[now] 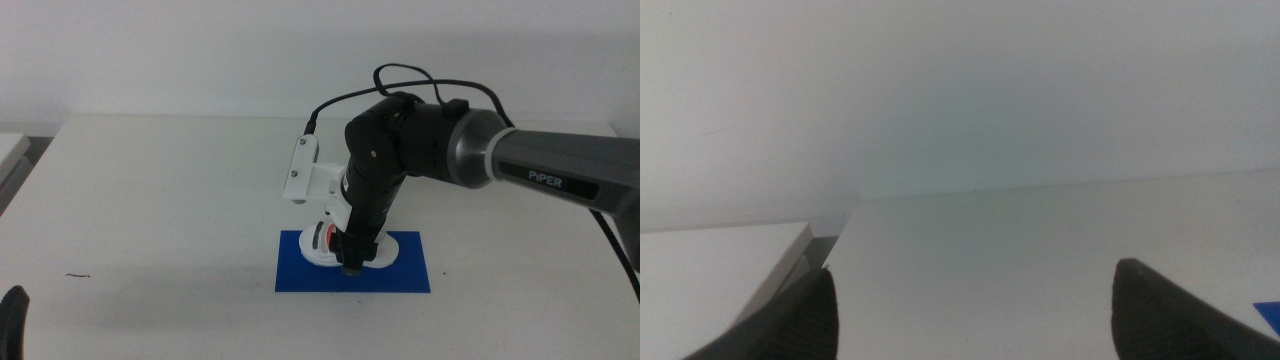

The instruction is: Use one arm to grab the shoe from the table and place it on the mat.

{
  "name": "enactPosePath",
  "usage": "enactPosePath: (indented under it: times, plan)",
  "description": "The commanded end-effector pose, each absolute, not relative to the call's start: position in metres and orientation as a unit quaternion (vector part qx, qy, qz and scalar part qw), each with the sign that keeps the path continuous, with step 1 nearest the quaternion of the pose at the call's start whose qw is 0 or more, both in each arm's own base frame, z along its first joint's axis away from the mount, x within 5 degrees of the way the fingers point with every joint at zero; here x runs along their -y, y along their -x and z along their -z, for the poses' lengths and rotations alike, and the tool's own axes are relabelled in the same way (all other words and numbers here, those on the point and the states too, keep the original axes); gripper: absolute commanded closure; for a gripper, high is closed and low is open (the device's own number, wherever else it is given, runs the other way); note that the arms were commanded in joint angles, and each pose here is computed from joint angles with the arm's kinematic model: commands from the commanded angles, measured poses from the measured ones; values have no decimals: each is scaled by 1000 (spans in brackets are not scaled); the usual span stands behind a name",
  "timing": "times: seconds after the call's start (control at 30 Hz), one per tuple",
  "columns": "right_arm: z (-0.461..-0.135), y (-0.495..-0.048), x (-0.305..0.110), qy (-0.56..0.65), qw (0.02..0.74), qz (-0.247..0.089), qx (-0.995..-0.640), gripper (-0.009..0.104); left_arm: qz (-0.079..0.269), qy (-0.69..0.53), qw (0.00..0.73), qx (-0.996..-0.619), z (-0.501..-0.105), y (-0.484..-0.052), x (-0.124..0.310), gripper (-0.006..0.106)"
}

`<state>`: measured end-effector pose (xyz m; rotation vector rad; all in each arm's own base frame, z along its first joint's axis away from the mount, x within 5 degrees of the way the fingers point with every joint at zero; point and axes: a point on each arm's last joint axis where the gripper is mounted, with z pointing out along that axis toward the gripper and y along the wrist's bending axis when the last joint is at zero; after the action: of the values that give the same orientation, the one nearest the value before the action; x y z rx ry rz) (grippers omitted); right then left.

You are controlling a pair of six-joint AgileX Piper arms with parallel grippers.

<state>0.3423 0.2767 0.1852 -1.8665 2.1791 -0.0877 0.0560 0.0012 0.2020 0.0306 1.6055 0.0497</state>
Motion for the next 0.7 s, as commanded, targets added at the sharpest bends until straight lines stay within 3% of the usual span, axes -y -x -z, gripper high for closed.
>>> enactPosePath:
  times: [0.0, 0.23, 0.27, 0.33, 0.43, 0.57, 0.67]
  plan:
    - [-182, -344, -278, 641, 139, 24, -755, 94, -20, -12, 697, -717, -203, -56, -1, 7]
    - [-173, -343, -279, 629, 128, 13, -767, 91, -20, -12, 697, -717, -203, -56, -1, 7]
    - [-173, -343, -279, 629, 128, 13, -767, 82, -20, -12, 697, -717, -203, -56, -1, 7]
    - [-173, -343, -279, 629, 128, 12, -767, 37, -20, -12, 697, -717, -203, -56, -1, 7]
    - [-185, -343, -277, 622, 147, 8, -769, 1, -20, -12, 697, -717, -203, -56, -1, 7]
    - [-247, -329, -246, 531, 260, -10, -807, 3, -20, -12, 697, -717, -203, -56, -1, 7]
    - [-289, -294, -197, 376, 383, -62, -841, 3, -20, -12, 697, -717, -203, -56, -1, 7]
